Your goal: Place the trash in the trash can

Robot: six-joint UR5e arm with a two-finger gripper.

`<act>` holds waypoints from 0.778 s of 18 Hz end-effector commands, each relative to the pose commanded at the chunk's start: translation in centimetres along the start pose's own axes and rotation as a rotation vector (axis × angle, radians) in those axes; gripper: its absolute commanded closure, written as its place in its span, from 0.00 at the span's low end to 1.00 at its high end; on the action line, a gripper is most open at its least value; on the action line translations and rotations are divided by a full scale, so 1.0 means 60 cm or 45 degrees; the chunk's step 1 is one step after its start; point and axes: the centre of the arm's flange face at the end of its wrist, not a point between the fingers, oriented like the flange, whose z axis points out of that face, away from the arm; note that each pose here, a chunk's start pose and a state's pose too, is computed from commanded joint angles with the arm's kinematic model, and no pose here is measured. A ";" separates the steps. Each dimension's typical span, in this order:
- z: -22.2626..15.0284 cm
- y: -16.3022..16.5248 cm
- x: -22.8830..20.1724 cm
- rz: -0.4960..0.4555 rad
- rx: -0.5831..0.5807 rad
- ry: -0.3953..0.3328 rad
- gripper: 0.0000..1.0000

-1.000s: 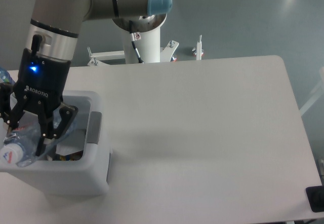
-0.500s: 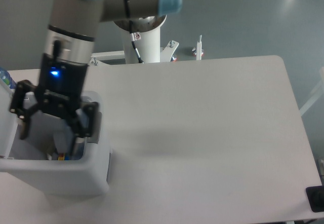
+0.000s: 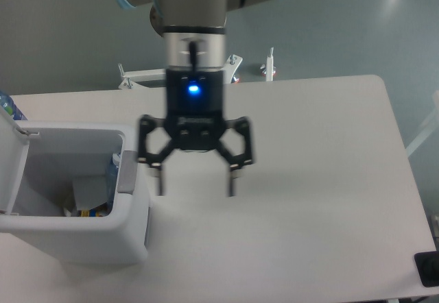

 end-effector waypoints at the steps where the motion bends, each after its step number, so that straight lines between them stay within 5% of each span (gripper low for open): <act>1: 0.001 0.004 -0.008 0.048 -0.022 -0.043 0.00; 4: 0.006 0.027 -0.045 0.194 -0.141 -0.156 0.00; 14: -0.035 0.101 -0.141 0.405 -0.356 -0.133 0.00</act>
